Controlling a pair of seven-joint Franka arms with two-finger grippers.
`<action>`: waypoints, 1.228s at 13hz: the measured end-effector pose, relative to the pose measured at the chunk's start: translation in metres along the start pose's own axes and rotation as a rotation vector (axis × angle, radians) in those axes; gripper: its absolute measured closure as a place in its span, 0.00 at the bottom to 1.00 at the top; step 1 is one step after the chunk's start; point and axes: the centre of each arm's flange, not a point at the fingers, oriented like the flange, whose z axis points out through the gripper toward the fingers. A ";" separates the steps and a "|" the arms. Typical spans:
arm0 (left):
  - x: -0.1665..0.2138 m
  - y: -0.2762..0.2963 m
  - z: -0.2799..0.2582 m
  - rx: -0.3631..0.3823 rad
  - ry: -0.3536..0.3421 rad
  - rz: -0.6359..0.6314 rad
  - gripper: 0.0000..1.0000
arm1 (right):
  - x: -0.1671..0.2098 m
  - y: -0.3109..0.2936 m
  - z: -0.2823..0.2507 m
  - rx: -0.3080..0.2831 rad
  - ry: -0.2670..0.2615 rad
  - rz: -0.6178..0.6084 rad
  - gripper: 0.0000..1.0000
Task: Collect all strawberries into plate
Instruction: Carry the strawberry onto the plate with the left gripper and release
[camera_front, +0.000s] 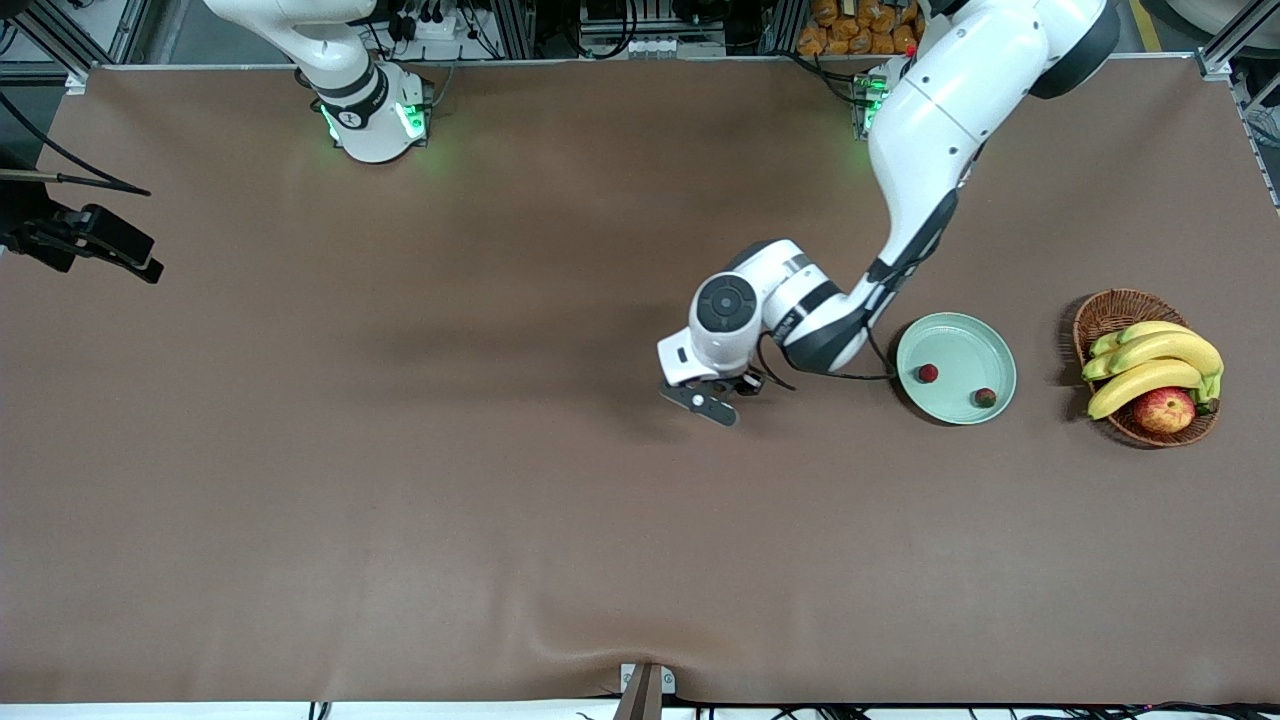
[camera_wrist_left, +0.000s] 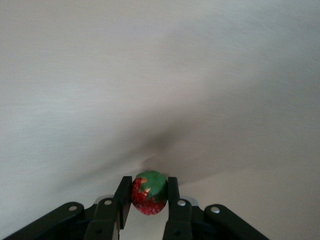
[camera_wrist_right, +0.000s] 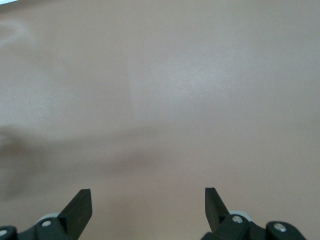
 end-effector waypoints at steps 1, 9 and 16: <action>0.004 -0.023 -0.019 -0.006 0.001 -0.037 0.67 | 0.000 0.000 0.000 0.000 0.001 -0.001 0.00; -0.045 -0.280 -0.086 -0.080 -0.143 -0.096 0.67 | 0.001 0.001 0.000 0.001 0.008 0.002 0.00; -0.085 -0.305 -0.023 -0.042 -0.260 -0.051 0.67 | 0.001 0.001 0.000 0.001 0.007 0.003 0.00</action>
